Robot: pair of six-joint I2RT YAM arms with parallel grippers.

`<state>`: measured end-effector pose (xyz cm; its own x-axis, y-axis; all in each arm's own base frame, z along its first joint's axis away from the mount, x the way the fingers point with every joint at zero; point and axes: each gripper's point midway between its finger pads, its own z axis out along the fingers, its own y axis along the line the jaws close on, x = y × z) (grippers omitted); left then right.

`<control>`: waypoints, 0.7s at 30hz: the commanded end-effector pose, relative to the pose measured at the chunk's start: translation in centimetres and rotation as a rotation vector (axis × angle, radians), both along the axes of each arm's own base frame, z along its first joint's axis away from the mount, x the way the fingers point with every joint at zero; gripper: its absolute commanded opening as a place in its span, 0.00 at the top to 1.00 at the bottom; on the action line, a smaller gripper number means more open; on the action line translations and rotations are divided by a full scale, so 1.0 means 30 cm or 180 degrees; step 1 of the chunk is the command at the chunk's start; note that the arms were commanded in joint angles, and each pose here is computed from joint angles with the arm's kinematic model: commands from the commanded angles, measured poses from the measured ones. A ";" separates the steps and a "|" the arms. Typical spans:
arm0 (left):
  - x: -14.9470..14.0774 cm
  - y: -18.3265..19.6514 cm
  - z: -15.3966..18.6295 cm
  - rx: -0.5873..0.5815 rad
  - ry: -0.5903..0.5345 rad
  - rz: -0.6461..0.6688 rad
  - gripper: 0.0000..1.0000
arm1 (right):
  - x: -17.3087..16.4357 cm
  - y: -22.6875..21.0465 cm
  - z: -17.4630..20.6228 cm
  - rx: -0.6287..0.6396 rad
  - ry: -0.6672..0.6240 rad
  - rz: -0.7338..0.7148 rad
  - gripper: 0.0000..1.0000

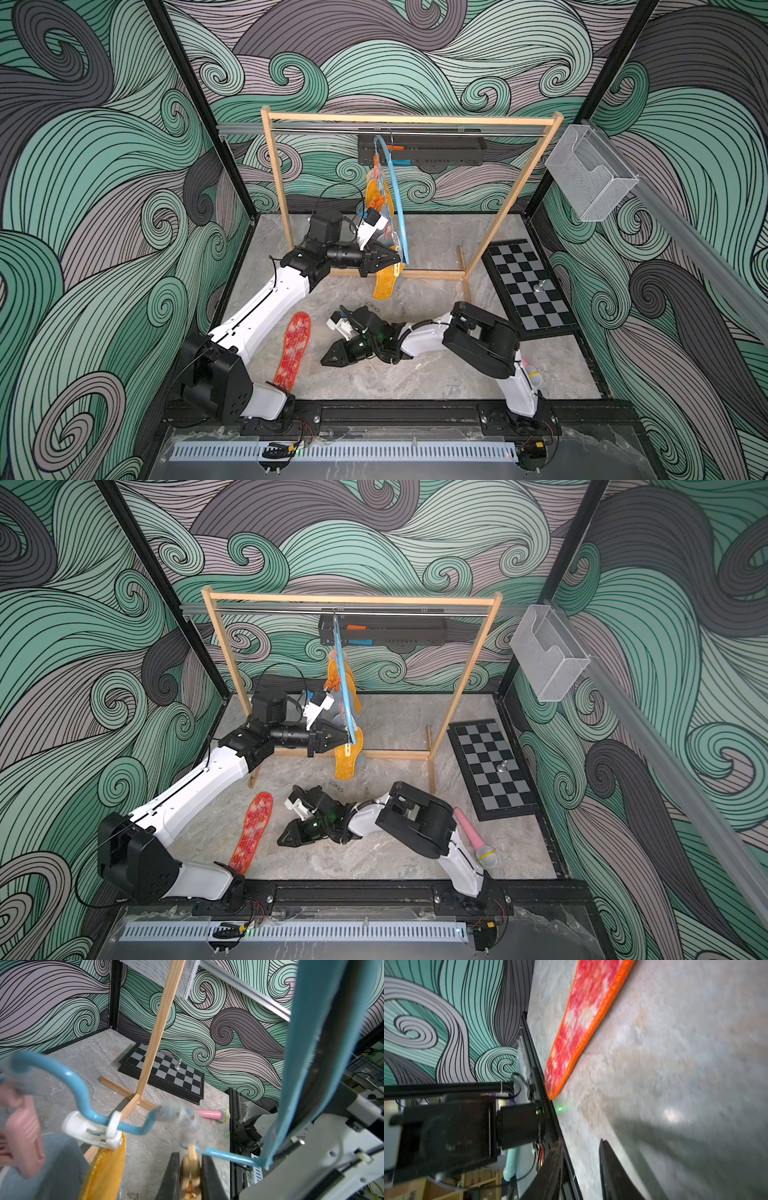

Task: Take the shoe insoles off the hanger
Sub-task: Place the insole at the center of the board, then remove the insole from the hanger.

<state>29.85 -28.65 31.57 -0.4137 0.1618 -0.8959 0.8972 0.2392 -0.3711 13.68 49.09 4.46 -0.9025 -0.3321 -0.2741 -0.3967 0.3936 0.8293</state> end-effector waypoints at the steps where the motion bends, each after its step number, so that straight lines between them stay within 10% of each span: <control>1: -0.002 0.013 0.028 0.0011 -0.0080 0.0047 0.96 | -0.027 -0.074 0.056 0.0199 -0.0285 0.0064 0.66; 15: -0.003 0.020 0.029 0.0021 -0.0075 0.0072 0.95 | -0.144 -0.545 0.245 0.0317 -0.2189 0.0445 0.62; 21: -0.008 0.022 0.028 0.0022 -0.0078 0.0068 0.95 | -0.024 -0.766 0.473 0.0672 -0.3600 -0.0531 0.29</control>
<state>30.04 -28.49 31.36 -0.4186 0.1646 -0.8931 0.8922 0.2579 -0.3707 10.58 28.79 18.59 -0.3121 -0.0967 -0.9451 -0.9247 0.2593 0.2788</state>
